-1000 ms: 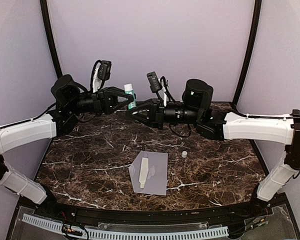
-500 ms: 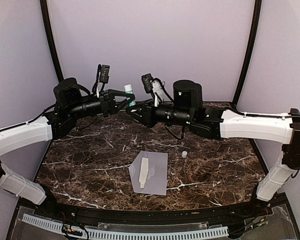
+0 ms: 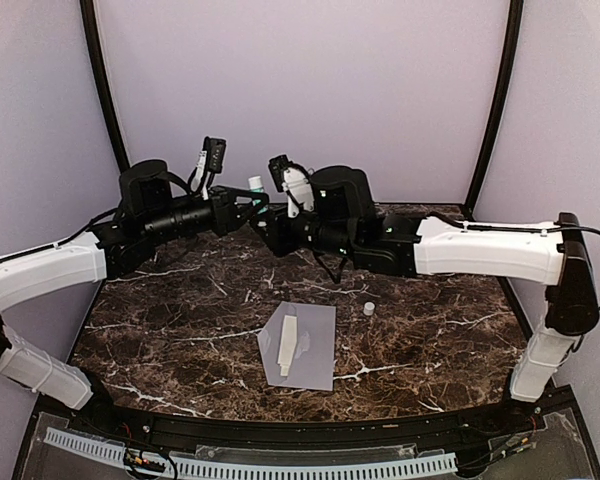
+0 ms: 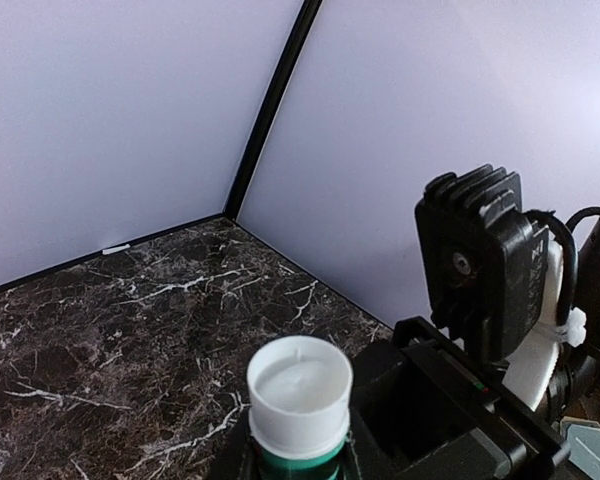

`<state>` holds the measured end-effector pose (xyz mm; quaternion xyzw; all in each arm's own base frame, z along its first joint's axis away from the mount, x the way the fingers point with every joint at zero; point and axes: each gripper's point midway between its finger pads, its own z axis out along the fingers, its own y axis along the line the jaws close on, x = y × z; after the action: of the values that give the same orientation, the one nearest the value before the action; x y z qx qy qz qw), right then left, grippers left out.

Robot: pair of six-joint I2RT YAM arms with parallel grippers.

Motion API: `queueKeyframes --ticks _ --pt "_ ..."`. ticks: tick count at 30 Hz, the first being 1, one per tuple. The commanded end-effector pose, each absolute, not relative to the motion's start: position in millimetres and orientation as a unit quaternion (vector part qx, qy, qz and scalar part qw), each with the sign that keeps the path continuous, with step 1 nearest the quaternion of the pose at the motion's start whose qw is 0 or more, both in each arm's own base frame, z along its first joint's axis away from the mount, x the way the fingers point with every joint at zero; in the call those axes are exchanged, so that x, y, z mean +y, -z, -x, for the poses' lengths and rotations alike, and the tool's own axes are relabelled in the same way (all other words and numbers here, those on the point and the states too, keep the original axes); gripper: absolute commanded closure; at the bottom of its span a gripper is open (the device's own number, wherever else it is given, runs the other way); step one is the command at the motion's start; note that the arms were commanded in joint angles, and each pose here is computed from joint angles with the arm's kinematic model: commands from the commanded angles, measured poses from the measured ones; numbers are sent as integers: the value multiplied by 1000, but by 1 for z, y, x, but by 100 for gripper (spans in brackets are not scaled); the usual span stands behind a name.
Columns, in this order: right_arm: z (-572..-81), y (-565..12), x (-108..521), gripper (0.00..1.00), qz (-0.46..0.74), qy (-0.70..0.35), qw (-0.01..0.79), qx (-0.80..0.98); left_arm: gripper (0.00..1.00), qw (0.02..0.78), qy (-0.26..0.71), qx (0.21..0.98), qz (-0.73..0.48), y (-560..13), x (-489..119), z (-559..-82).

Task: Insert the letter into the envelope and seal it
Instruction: Unscrew the solid glue.

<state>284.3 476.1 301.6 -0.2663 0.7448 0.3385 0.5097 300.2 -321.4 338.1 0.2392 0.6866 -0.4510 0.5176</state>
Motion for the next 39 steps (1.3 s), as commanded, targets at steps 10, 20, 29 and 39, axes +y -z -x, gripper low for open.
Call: queueKeyframes --ticks 10,20,29,39 --pt "-265 -355 402 19 244 -481 556 632 100 504 497 663 -244 -368 -309 -292" --pt "-247 -365 418 19 329 -569 472 588 100 448 593 573 -346 -379 -328 -243" --pt "-236 -362 439 27 359 -585 437 581 100 442 598 555 -373 -381 -328 -232" --pt "-218 -355 451 31 379 -609 401 570 100 438 600 555 -374 -381 -329 -232"
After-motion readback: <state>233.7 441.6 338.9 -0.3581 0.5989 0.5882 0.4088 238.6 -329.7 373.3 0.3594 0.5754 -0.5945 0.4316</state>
